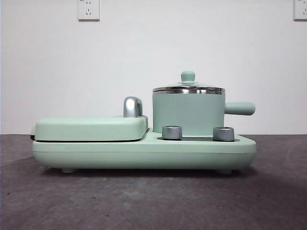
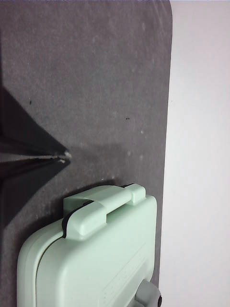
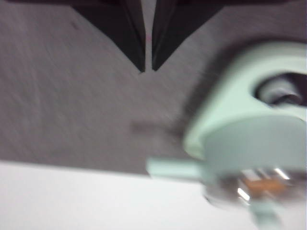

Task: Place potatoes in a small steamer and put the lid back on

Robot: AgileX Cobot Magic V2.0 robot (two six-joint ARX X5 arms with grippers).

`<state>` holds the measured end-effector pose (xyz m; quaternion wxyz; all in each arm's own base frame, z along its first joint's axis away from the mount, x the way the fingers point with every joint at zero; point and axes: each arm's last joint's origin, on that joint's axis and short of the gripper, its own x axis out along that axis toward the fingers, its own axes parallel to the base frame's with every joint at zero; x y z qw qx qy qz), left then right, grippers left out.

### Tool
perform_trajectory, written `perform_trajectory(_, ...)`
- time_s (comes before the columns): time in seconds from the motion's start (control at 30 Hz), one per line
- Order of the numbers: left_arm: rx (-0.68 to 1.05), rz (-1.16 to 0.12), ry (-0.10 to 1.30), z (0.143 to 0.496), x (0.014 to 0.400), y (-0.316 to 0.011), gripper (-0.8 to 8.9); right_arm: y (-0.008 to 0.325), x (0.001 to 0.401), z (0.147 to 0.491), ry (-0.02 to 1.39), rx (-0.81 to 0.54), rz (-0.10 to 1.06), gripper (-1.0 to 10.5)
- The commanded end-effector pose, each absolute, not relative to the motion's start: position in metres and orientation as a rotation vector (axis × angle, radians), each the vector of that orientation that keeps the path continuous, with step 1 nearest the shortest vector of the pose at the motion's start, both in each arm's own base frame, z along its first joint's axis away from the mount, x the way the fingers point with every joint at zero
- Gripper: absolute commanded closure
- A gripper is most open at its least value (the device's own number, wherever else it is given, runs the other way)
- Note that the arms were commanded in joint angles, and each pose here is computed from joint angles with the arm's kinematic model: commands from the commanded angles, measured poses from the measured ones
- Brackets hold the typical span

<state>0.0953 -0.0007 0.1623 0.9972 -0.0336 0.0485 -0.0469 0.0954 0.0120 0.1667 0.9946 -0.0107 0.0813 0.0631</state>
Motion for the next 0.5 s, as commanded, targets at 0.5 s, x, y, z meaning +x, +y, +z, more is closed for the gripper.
perform_trajectory(0.5, -0.058, -0.091, 0.104, 0.157, 0.096, 0.0, 8.07, 0.003, 0.096, 0.152, 0.151, -0.06, 0.062, 9.3)
